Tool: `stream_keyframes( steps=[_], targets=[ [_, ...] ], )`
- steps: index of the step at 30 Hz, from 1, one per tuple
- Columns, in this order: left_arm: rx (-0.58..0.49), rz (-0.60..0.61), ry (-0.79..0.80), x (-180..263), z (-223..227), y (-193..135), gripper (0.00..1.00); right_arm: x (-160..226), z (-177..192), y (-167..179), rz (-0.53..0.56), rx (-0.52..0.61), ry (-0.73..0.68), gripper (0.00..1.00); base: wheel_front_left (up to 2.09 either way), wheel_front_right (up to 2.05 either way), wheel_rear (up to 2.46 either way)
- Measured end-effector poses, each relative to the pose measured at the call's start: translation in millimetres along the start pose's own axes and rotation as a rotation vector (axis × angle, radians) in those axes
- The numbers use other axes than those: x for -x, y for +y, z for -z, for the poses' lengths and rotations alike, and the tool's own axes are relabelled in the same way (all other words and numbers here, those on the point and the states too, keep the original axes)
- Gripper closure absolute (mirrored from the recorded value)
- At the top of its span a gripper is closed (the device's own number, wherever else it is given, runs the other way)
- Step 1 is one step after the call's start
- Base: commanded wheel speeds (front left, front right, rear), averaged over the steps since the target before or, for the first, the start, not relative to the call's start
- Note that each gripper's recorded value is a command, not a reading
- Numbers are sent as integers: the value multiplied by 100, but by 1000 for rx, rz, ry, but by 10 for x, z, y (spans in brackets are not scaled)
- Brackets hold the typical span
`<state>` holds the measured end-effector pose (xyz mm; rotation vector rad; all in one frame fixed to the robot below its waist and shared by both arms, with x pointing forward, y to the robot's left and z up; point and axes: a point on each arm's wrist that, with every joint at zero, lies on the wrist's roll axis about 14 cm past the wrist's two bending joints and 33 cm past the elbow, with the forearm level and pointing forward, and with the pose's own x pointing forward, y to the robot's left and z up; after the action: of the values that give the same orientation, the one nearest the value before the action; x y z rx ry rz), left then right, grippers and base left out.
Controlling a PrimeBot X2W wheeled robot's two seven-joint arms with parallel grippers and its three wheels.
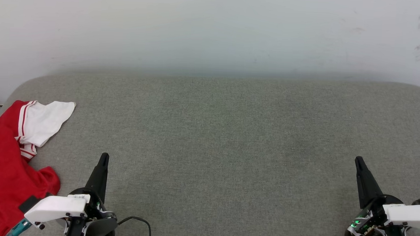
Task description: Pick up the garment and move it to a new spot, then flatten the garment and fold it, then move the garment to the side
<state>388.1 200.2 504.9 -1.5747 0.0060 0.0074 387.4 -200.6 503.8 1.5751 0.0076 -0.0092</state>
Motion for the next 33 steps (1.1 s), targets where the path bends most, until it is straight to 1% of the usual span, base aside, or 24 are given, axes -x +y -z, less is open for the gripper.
stream_keyframes(
  steps=[33],
  targets=[
    [0, 0, 0, 0, 0, 0, 100, 0, 0, 0, 0, 0, 0, 100, 0, 0, 0]
  ],
)
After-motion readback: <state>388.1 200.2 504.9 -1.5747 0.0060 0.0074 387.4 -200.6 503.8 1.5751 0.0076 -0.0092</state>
